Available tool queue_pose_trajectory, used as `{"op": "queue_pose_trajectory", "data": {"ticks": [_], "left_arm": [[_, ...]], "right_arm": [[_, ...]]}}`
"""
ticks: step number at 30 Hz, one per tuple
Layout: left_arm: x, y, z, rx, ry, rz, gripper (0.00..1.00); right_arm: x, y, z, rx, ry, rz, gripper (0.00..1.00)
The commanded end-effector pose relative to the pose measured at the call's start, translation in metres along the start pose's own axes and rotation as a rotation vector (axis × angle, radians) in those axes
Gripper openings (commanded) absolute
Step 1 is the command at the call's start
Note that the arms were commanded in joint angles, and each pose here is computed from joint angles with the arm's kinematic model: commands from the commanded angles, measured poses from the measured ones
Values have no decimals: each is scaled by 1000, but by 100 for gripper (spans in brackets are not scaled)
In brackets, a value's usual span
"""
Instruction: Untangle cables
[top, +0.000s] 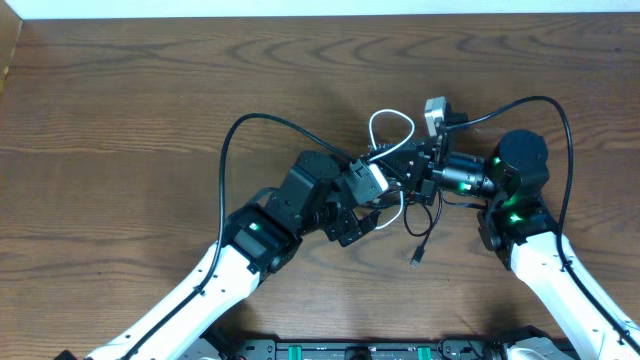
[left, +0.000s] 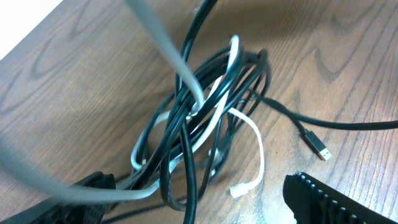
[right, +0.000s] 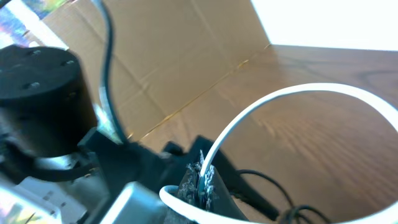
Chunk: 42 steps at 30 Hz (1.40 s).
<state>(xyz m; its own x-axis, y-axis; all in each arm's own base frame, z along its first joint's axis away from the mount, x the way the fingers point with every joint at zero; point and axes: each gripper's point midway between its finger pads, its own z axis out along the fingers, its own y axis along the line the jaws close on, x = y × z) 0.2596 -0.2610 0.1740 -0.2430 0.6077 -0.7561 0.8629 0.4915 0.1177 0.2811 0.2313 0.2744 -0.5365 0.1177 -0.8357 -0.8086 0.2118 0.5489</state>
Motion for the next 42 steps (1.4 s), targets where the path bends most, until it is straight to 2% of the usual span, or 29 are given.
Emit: {"op": "queue_pose_trajectory", "data": {"ticks": [1, 18, 21, 24, 27, 37, 42], "left_arm": [[-4, -1, 1, 12, -5, -12, 91], [-7, 0, 1, 9, -15, -10, 91], [-13, 1, 1, 5, -39, -5, 91], [-21, 1, 0, 11, -74, 2, 91], [-28, 1, -1, 14, -102, 8, 91], [-41, -1, -3, 29, -158, 21, 90], [-49, -11, -6, 88, -200, 33, 75]], "right_arm": [[5, 14, -2, -74, 39, 19, 1], [-25, 8, -21, -45, -56, 12, 1], [-17, -13, -23, 36, -47, 17, 1], [-2, -53, -30, 220, -52, 173, 1], [10, -68, -35, 299, -41, 268, 1], [11, -30, -28, 88, 27, 227, 1], [8, -12, -29, -7, 47, 169, 1]]}}
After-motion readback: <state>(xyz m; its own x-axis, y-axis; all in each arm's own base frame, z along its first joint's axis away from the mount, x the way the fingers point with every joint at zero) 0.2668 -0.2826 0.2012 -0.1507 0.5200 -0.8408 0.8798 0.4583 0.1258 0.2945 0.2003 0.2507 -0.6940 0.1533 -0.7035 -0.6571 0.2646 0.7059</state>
